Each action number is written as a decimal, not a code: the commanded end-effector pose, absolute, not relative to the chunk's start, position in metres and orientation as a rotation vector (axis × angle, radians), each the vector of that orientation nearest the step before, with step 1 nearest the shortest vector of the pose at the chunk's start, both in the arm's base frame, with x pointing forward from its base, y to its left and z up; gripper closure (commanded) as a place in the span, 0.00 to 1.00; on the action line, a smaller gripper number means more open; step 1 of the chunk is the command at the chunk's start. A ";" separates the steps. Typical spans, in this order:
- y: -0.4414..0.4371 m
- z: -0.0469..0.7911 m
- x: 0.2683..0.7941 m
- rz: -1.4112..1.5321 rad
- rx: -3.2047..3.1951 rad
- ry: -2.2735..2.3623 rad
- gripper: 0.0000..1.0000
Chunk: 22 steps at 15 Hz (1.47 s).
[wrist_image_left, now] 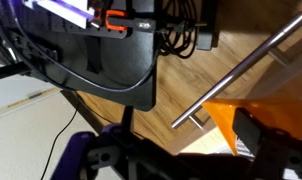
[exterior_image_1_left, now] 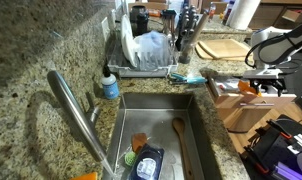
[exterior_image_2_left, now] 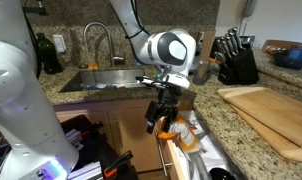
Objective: Push the faucet handle to the right, remove the orange packet from the top of the counter and place it in the open drawer, close the open drawer
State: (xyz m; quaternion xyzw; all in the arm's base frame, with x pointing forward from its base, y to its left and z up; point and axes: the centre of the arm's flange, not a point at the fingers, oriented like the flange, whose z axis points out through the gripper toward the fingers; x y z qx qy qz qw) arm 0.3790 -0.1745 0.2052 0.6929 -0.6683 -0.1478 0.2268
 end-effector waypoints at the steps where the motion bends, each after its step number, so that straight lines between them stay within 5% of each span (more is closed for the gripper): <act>1: -0.168 0.201 0.387 -0.231 1.883 -2.037 0.00; 22: -0.110 0.208 0.450 0.153 1.687 -2.582 0.00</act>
